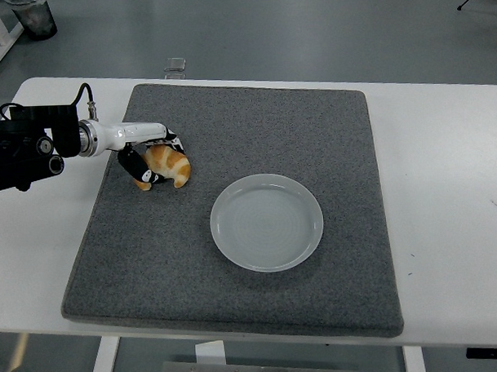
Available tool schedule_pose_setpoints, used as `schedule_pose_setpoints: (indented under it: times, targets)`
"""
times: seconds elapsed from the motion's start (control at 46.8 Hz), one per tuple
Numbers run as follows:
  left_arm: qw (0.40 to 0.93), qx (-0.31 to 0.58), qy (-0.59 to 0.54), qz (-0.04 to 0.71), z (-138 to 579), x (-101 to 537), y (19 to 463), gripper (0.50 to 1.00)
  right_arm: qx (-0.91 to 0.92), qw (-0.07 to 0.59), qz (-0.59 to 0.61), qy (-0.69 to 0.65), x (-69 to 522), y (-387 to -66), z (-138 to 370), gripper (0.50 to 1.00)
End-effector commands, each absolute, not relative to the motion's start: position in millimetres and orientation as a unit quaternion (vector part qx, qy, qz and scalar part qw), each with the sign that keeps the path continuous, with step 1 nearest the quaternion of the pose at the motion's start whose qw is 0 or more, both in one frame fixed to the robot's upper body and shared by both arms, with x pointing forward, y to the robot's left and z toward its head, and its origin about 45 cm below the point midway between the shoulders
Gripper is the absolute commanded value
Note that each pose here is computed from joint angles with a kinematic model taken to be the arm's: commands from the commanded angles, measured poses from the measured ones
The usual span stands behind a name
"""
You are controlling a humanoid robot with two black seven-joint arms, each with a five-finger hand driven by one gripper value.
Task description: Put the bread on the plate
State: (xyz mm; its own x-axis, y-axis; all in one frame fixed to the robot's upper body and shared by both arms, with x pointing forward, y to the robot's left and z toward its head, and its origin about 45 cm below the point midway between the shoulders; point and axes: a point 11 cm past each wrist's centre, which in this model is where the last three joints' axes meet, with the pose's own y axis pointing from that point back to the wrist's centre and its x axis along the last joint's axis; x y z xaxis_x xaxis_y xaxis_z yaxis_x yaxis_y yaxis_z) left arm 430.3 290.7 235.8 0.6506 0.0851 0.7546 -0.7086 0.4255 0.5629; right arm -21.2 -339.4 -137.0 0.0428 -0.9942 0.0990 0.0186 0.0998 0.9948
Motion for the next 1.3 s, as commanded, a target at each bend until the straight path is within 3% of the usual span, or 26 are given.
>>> schedule_pose_setpoints:
  times: [0.0,0.47,0.897,1.282]
  targets:
    - [0.774,0.469,-0.337,0.259,243,434,290,0.500,0.480,0.540,-0.469,-0.508,-21,-339,-137,0.952]
    - [0.773,0.435,-0.364,0.283,289,451,278,0.500,0.480,0.540,-0.469,-0.508,-21,-339,-137,0.952]
    - [0.780,0.368,-0.391,0.322,401,466,281,0.500,0.480,0.540,-0.469,-0.508,-21,-339,-137,0.952]
    - [0.830,0.272,-0.407,0.268,465,450,246,0.500,0.480,0.540,-0.469,-0.508,-21,-339,-137,0.954]
